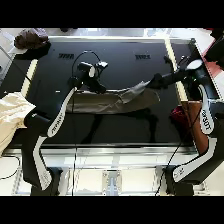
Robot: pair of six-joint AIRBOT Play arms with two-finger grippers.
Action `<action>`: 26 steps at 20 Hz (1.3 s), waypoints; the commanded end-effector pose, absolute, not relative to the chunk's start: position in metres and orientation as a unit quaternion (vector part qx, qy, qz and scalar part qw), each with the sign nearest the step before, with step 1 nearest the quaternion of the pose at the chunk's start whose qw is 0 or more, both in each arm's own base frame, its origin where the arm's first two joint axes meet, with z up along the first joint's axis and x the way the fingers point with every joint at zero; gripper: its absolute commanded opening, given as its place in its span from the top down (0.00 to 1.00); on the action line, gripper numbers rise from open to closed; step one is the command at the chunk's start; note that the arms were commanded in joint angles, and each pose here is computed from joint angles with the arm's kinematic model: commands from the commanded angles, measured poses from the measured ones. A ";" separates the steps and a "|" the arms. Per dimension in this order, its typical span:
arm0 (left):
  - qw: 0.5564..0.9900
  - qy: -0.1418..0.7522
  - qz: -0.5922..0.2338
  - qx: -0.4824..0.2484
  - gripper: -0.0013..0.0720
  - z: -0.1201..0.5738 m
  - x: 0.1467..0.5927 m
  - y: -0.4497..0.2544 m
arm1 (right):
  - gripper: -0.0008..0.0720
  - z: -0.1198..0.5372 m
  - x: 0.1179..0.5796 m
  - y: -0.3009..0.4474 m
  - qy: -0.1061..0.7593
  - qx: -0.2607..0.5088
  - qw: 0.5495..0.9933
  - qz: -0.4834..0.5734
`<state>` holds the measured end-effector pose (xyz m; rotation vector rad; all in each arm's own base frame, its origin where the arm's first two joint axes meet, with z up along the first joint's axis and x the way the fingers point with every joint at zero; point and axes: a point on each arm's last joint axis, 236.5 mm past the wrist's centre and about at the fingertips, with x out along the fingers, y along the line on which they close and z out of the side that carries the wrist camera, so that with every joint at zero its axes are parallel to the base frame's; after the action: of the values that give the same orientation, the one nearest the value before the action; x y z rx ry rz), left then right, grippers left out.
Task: Fold the shirts.
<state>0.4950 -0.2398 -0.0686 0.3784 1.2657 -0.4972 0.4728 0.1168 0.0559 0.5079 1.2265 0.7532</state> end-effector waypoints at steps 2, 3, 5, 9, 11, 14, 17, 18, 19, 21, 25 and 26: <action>0.740 0.606 -0.266 0.115 0.86 -0.088 0.477 -0.269 | 0.98 0.133 0.474 0.163 0.508 0.183 0.749 0.384; 0.739 0.606 -0.271 0.113 0.86 -0.088 0.476 -0.272 | 0.98 0.143 0.472 0.179 0.498 0.169 0.751 0.398; 0.737 0.608 -0.271 0.112 0.87 -0.088 0.475 -0.272 | 0.98 0.157 0.467 0.210 0.486 0.154 0.753 0.417; 0.747 0.595 -0.275 0.106 0.97 -0.054 0.474 -0.269 | 0.98 0.168 0.458 0.269 0.461 0.136 0.754 0.449; 0.776 0.565 -0.256 0.118 0.97 -0.011 0.486 -0.245 | 0.98 0.170 0.448 0.300 0.452 0.125 0.751 0.466; 0.818 0.525 -0.165 0.167 0.97 0.060 0.505 -0.158 | 0.98 0.179 0.439 0.351 0.418 0.119 0.758 0.486; 0.845 0.505 -0.087 0.151 0.97 0.124 0.497 -0.074 | 0.98 0.177 0.434 0.412 0.381 0.127 0.768 0.499; 0.857 0.493 -0.065 0.136 0.97 0.144 0.493 -0.049 | 0.98 0.169 0.433 0.435 0.373 0.134 0.769 0.502; 0.868 0.480 -0.043 0.120 0.97 0.163 0.489 -0.027 | 0.98 0.159 0.430 0.457 0.368 0.141 0.769 0.504; 0.884 0.457 -0.004 0.095 0.97 0.193 0.479 0.009 | 0.97 0.139 0.427 0.502 0.351 0.163 0.776 0.499; 0.897 0.435 0.042 0.073 0.97 0.221 0.463 0.055 | 0.22 0.165 0.410 0.556 0.300 0.242 0.777 0.498; 0.896 0.436 0.049 0.070 0.97 0.221 0.462 0.061 | 0.22 0.176 0.404 0.559 0.292 0.238 0.774 0.508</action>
<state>0.4743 0.0293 0.2036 0.1751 0.9301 0.0271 0.4113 0.5313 0.1543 0.4327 0.7231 1.1018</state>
